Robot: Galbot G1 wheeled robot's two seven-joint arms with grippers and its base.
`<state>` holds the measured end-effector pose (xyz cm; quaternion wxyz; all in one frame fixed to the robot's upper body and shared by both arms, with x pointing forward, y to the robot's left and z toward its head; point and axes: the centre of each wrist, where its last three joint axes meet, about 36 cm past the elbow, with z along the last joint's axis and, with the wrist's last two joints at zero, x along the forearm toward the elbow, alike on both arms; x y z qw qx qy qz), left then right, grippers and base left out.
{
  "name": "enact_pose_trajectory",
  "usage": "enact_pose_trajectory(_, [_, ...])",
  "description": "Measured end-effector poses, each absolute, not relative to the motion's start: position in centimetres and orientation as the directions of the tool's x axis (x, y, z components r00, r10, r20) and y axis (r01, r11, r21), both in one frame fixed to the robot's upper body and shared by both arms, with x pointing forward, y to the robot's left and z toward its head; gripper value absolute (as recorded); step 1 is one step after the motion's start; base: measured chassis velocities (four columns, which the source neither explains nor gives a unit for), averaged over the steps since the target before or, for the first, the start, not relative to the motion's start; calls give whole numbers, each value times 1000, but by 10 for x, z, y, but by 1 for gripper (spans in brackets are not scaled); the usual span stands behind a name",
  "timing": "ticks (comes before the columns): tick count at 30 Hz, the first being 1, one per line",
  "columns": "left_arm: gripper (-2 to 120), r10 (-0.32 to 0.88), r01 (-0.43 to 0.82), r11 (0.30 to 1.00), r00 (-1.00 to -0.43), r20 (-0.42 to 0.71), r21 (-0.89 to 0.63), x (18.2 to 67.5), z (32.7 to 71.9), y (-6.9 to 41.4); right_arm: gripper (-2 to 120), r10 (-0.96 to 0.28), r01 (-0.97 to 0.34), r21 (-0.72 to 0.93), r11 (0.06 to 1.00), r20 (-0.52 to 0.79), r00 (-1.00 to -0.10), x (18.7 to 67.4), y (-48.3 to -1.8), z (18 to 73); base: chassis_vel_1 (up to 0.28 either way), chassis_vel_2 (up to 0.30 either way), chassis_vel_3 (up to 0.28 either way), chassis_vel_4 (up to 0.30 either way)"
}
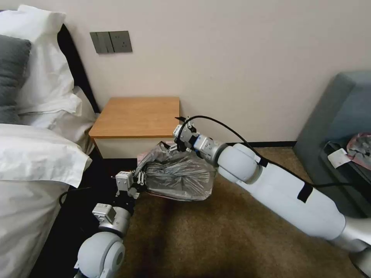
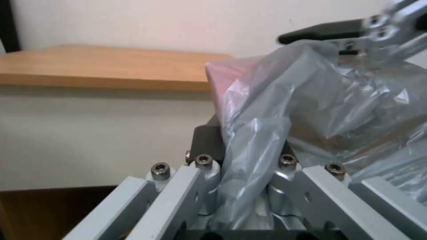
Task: Pick up the garbage bag from the table and place it over the trash can.
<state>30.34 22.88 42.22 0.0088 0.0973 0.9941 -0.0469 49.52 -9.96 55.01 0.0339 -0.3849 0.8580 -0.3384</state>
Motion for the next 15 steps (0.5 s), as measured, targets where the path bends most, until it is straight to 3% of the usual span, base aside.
enact_pose_trajectory(9, [9, 193, 196, 978, -980, -51, -72, 298, 429, 230, 100, -680, -621, -609, 494, 174, -712, 497, -104, 565, 0, 0, 0, 0])
enact_pose_trajectory(15, [9, 172, 173, 985, -983, -57, -15, 306, 419, 240, 100, -714, -688, -547, 477, 215, -666, 489, -127, 585, 0, 0, 0, 0])
